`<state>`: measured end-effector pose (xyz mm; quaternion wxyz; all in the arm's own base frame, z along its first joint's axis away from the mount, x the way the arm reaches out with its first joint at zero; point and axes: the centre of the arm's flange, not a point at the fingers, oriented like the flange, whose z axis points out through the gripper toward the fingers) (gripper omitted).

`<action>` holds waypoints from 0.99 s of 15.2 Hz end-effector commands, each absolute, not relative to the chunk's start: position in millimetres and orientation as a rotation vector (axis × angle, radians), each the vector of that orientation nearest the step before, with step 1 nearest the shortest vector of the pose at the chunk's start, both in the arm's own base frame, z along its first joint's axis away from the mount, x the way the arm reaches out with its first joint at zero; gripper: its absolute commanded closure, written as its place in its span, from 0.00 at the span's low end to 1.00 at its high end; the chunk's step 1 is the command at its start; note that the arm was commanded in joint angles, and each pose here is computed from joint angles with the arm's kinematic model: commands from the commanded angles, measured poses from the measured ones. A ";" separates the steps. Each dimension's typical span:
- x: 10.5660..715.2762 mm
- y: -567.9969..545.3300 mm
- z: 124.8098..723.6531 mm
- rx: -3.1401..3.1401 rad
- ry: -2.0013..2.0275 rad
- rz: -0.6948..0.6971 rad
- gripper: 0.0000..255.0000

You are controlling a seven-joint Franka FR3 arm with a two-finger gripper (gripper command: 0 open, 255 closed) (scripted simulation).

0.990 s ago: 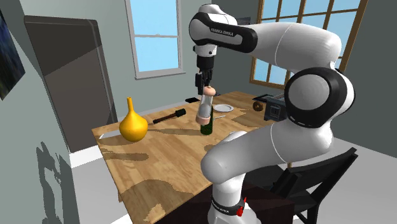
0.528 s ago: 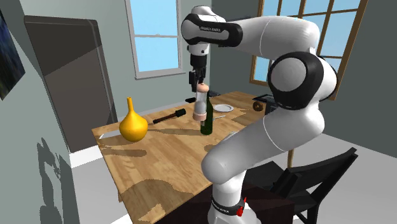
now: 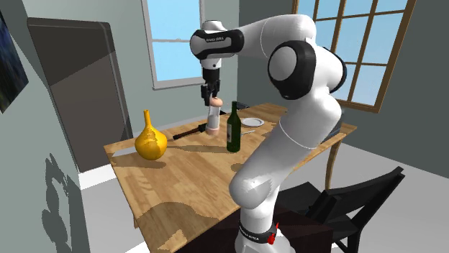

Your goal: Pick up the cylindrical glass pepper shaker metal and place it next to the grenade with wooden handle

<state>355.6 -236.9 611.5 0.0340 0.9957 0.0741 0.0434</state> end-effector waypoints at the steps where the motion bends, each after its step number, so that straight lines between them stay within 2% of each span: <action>1: 378.4 -248.6 607.0 3.061 0.227 0.134 1.00; 15: 543.9 -314.3 557.4 3.061 0.227 0.134 1.00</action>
